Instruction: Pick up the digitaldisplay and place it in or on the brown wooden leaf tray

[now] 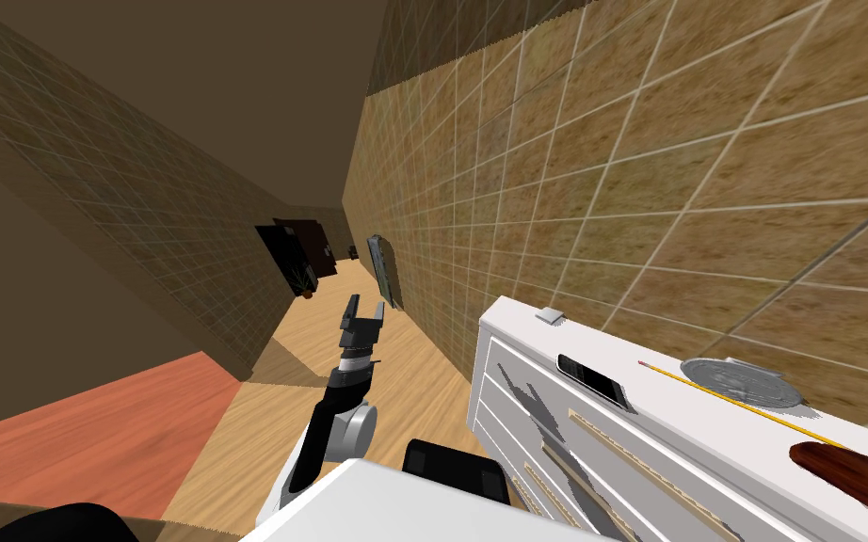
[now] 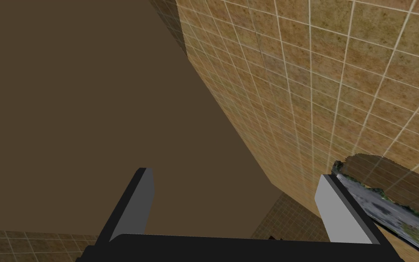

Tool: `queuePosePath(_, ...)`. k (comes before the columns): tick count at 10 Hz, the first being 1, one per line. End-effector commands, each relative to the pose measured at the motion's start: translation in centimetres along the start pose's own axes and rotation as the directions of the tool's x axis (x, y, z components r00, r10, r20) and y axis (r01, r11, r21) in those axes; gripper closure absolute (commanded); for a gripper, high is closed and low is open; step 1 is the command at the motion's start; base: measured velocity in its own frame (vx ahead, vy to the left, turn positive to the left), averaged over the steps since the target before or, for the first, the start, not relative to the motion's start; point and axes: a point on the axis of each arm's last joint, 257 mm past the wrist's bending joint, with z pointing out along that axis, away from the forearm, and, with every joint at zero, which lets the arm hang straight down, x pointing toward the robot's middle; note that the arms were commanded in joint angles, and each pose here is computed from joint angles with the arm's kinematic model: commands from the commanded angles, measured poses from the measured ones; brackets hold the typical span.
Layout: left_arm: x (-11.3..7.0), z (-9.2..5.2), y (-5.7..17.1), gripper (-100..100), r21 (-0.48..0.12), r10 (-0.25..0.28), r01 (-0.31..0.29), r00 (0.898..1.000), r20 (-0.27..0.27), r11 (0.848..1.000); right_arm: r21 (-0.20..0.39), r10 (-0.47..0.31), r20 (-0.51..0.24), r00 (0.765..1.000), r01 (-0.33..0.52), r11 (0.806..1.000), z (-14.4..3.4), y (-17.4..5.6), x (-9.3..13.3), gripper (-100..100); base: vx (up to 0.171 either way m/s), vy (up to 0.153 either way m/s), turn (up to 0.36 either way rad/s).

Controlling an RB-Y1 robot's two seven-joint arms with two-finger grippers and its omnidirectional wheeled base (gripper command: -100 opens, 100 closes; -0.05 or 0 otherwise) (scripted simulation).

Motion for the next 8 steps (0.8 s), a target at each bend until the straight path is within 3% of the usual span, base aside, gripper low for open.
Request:
queuePosePath(1,0.0,0.0,0.0,0,0.0,0.0,0.0,1.0,0.0,1.0,0.0,0.0,0.0,1.0,0.0,1.0,0.0,0.0,0.0,-100,0.0,0.0,0.0)
queuePosePath(2,0.0,0.0,0.0,0,0.0,0.0,0.0,1.0,0.0,1.0,0.0,0.0,0.0,1.0,0.0,1.0,0.0,0.0,0.0,0,0.0,0.0,0.0)
queuePosePath(3,0.0,0.0,0.0,0,0.0,0.0,0.0,1.0,0.0,1.0,0.0,-0.011,0.0,1.0,0.011,1.0,-1.1,0.4,-0.3,-100,0.025,-0.014,-0.065)
queuePosePath(8,0.0,0.0,0.0,0,0.0,0.0,0.0,1.0,0.0,1.0,0.002,-0.034,0.001,0.999,0.034,0.999,-3.9,1.6,-1.1,-100,0.023,-0.007,-0.038)
